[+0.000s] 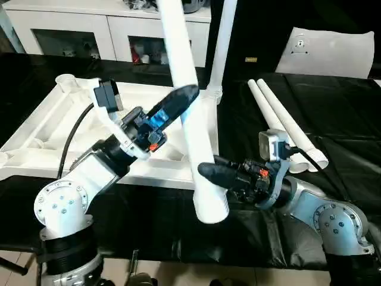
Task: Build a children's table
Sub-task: Pick table leg
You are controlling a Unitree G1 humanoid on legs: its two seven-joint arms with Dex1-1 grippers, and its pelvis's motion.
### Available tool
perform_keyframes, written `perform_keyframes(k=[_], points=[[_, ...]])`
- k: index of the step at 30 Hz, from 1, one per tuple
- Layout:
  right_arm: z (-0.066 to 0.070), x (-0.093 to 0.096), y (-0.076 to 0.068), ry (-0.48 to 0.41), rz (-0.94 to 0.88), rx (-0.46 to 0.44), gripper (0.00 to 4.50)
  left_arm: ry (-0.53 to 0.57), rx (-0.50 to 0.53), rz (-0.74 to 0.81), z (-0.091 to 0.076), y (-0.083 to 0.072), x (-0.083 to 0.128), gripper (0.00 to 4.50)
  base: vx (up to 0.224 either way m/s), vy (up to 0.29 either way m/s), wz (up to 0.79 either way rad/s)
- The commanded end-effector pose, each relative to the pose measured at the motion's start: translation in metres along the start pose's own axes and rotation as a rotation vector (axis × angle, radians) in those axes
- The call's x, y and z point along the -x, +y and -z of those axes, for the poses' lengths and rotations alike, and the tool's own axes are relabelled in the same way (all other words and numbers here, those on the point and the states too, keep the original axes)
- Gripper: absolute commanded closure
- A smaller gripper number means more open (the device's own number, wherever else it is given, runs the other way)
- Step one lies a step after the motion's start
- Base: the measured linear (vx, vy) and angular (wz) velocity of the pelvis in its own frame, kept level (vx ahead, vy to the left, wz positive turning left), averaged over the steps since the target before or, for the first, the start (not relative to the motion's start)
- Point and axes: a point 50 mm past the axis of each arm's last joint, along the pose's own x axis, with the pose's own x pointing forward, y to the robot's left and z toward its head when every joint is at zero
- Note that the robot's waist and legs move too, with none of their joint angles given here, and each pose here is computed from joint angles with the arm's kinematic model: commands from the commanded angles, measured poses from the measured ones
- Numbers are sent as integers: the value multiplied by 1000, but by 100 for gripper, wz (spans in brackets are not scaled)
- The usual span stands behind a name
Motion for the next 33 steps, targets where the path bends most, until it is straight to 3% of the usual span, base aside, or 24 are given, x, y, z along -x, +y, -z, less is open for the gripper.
perform_keyframes(k=[1, 2, 6, 10, 11, 12, 14, 17, 18, 19, 21, 23, 27, 30, 33], points=[[2, 6, -6, 15, 61, -2, 264, 34, 15, 93, 5, -9, -6, 235, 0, 0, 0], [2, 6, -6, 16, 61, -1, 264, 34, 15, 93, 5, -9, -6, 257, 0, 0, 0], [2, 6, -7, 21, 68, 6, 264, 31, 13, 88, 4, -7, -4, 264, 0, 0, 0], [0, 7, -12, 38, 121, 67, 264, 34, -8, 56, 3, -4, -2, 273, 0, 0, 0], [0, 7, -13, 43, 133, 81, 229, 39, -18, 46, 2, -4, -1, 273, 0, 0, 0], [-1, 7, -16, 53, 165, 101, 229, 43, -36, 29, 1, -2, -1, 273, 0, 0, 0], [-6, 7, -26, 82, 268, 180, 192, 45, -136, -59, -6, 3, 1, 273, 0, 0, 0], [-13, 7, -28, 78, 316, 256, 175, 71, -211, -105, -10, 5, 2, 274, 0, 0, 0], [-28, 2, -27, 28, 344, 359, 161, 100, -309, -141, -15, 4, 1, 275, 0, 0, 0], [-32, 0, -27, 17, 355, 398, 161, 103, -336, -151, -17, 4, 1, 275, 0, 0, 0], [-35, -2, -28, 29, 400, 423, 134, 101, -370, -175, -19, 4, 0, 275, 0, 0, 0], [-34, -15, -23, 130, 408, 484, 124, 113, -497, -278, -24, 4, -5, 275, 0, 0, 0], [-29, -32, -24, 183, 450, 557, 93, 157, -638, -368, -19, 4, -12, 275, 0, 0, 0], [-27, -36, -24, 196, 460, 573, 77, 155, -657, -382, -19, 4, -14, 276, 0, 0, 0], [-23, -48, -29, 239, 539, 643, 55, 147, -714, -417, -19, 1, -23, 276, 0, 0, 0]])
